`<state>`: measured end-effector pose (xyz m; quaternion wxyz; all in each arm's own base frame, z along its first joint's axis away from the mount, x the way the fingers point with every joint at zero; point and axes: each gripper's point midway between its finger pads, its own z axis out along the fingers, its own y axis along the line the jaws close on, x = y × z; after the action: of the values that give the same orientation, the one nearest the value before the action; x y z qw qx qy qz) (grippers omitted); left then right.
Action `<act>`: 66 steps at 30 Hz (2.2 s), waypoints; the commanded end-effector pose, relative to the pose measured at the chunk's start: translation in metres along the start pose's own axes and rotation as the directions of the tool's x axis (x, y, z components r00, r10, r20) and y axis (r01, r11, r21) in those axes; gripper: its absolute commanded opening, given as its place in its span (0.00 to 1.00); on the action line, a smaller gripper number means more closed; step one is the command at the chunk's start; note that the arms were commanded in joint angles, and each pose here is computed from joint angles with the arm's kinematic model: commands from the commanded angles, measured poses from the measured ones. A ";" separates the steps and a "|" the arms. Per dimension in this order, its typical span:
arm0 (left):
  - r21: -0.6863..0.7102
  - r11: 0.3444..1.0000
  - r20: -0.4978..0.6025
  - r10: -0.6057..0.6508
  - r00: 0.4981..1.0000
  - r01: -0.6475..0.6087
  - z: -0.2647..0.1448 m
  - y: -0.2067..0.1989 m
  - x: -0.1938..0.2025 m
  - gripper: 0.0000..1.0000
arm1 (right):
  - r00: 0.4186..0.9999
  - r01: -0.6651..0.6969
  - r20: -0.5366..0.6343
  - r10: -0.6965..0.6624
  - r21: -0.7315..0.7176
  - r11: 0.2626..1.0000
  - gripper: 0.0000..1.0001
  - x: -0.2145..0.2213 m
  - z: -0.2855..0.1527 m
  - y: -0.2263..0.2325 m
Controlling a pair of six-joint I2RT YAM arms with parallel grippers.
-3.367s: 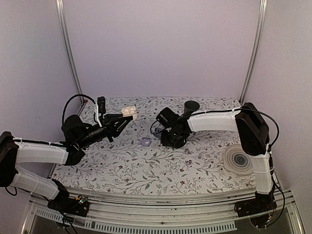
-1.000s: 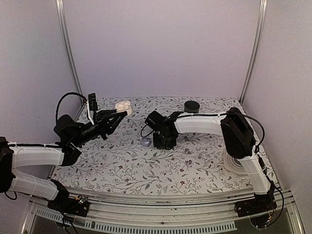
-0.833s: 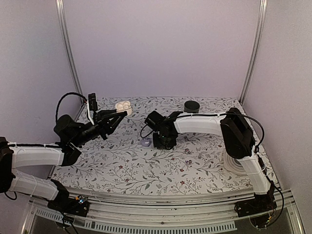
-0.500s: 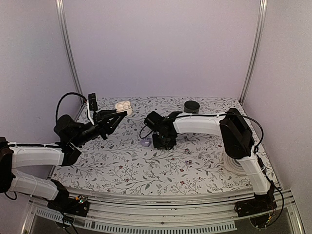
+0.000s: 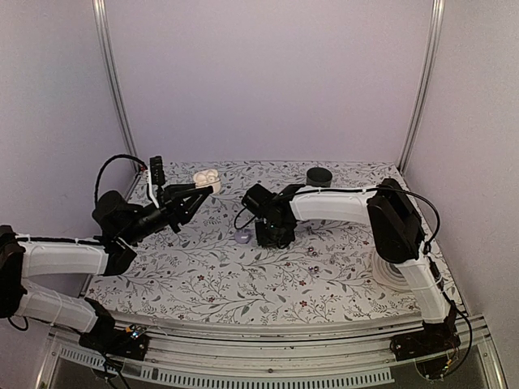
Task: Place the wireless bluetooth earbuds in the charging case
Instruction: Pick up the left earbud from the center of the board, then insert the left earbud into the left side groove of the charging case.
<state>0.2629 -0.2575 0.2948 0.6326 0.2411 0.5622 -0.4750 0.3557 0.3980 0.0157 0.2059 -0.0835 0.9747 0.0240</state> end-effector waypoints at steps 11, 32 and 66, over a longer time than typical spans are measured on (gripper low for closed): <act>-0.136 0.988 0.006 -0.072 0.997 0.072 0.001 0.030 0.026 0.00 | 0.964 -0.132 0.206 0.168 -0.177 0.975 0.16 -0.066 -0.089 -0.014; -0.137 0.988 0.025 -0.066 0.998 0.068 0.053 0.013 0.025 0.00 | 0.738 -0.043 0.571 0.359 -0.491 0.870 0.17 -0.141 -0.291 0.011; -0.231 0.959 -0.025 0.161 0.987 -0.162 0.107 -0.006 0.002 0.00 | 0.589 0.164 0.704 0.398 -0.586 0.794 0.18 -0.117 -0.365 0.063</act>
<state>0.3078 -0.3464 0.3137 0.6766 0.2063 0.5943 -0.3827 0.3116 0.4492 0.3852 0.5658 -0.0578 0.7352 0.3688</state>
